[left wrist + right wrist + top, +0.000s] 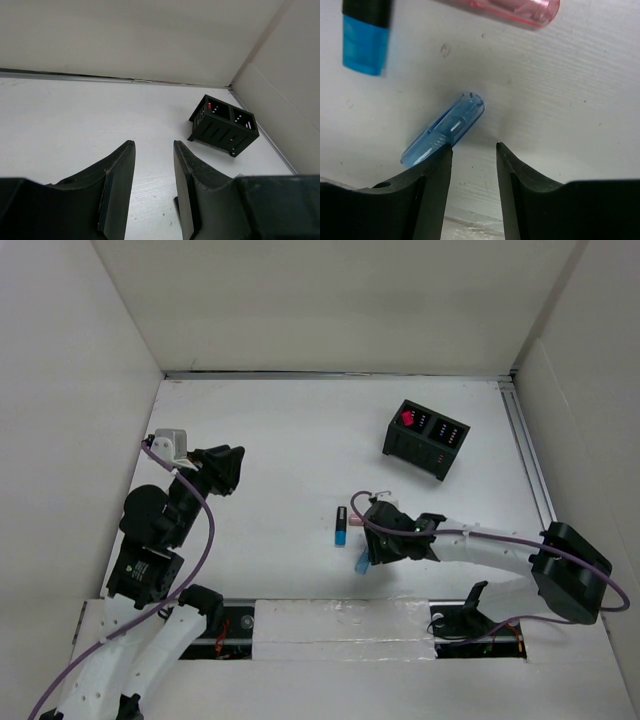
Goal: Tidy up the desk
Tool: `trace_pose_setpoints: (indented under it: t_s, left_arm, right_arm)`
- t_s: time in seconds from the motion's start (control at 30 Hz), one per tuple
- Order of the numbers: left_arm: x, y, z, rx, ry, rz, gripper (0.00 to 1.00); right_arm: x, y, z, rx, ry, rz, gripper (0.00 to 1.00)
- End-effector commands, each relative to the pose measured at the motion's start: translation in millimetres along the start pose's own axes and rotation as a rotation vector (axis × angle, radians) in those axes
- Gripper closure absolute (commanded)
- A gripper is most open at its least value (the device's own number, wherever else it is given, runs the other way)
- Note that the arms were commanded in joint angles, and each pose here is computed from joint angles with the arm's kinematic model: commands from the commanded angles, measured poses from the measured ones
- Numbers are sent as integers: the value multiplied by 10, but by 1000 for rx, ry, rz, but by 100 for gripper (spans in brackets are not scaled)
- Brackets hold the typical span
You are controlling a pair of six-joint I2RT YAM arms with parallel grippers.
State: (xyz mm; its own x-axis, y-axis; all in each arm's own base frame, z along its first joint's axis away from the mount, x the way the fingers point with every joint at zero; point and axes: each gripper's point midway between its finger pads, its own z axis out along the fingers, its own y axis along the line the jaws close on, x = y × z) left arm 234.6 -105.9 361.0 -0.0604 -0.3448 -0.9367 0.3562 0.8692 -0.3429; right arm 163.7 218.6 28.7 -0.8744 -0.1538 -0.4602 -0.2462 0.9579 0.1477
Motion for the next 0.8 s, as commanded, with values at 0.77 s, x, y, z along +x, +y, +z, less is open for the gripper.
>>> trace_pose_setpoints:
  t_s: [0.77]
  left_arm:
    - [-131,-109,-33,52,-49,1,68]
  right_arm:
    - [-272,627,117,-228,-51,3,36]
